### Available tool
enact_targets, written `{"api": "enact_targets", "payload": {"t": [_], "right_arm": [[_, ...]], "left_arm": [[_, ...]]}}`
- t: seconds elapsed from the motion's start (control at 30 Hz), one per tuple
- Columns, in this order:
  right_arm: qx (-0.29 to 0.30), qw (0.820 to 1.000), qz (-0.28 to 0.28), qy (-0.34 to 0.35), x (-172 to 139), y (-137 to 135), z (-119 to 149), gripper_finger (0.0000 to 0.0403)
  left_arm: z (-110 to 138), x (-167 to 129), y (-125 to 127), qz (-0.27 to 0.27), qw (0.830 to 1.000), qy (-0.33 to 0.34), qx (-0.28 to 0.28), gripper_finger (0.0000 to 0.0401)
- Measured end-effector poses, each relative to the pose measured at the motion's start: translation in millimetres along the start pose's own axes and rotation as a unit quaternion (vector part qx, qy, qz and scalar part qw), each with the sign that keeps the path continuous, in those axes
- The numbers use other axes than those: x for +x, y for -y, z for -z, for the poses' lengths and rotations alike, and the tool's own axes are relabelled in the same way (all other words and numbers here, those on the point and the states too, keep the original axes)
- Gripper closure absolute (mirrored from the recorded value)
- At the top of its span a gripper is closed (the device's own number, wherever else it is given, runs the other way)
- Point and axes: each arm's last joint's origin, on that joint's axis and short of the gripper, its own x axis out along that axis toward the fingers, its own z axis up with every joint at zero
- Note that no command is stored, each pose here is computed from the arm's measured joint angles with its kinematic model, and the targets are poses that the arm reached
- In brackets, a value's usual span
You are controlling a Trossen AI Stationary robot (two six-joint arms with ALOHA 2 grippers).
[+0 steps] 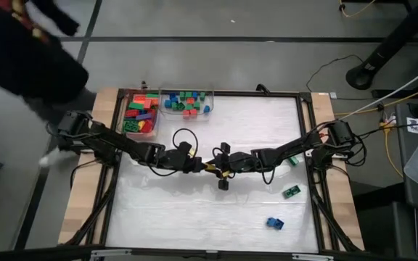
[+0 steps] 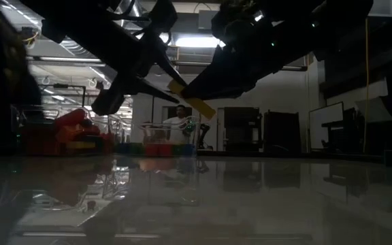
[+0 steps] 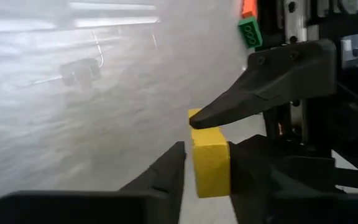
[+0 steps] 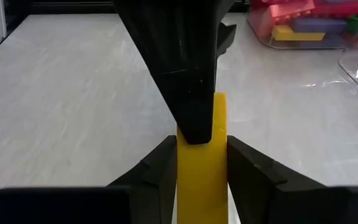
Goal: Sort blocks by size
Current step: Put the large yellow block into the left transparent bin
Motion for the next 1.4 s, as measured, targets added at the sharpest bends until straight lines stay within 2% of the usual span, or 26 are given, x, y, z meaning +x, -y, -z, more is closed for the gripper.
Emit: {"api": "enact_targets", "payload": {"t": [0.17,0.27,0.37,0.53,0.73,0.9,1.03,1.2,1.3,1.4], "right_arm": [[0.004,1.0,0.008,-0.001,0.0,0.5,0.4,0.0278],[0.015,1.0,0.017,-0.001,-0.1,0.9,0.5,0.0278],[0.018,1.0,0.016,0.0,0.0,1.2,0.4,0.027],[0.021,1.0,0.021,0.003,-0.1,0.9,-0.1,0.022],[0.013,1.0,0.022,-0.003,-6.8,1.8,-4.8,0.0157],[0.008,0.999,0.023,-0.029,-22.9,4.2,-12.1,0.0138],[0.015,0.997,0.027,-0.067,-36.8,6.7,-13.6,0.0137],[0.079,0.989,0.043,-0.121,-49.6,9.6,-8.9,0.0137],[0.126,0.976,0.063,-0.164,-57.4,11.8,-3.0,0.0137],[0.151,0.961,0.086,-0.215,-65.7,14.2,5.2,0.0136]], "left_arm": [[-3.3,0.9,0.3,0.003,1.0,0.005,0.021,0.0362],[-4.0,1.1,0.1,0.002,0.999,0.006,0.034,0.0362],[-7.2,0.8,-1.2,-0.006,0.997,0.008,0.073,0.0362],[-20.5,-8.5,-6.4,-0.054,0.991,0.017,0.12,0.0362],[-41.7,-38.5,-6.8,-0.1,0.982,0.026,0.158,0.036],[-70.0,-79.9,-5.1,-0.133,0.968,0.096,0.191,0.036],[-94.3,-122.0,-6.8,-0.17,0.94,0.197,0.219,0.0358],[-114.6,-171.1,-17.1,-0.249,0.88,0.323,0.242,0.0352],[-120.4,-188.2,-26.5,-0.299,0.852,0.35,0.25,0.0352],[-124.2,-194.8,-35.0,-0.343,0.836,0.344,0.258,0.0346]]}}
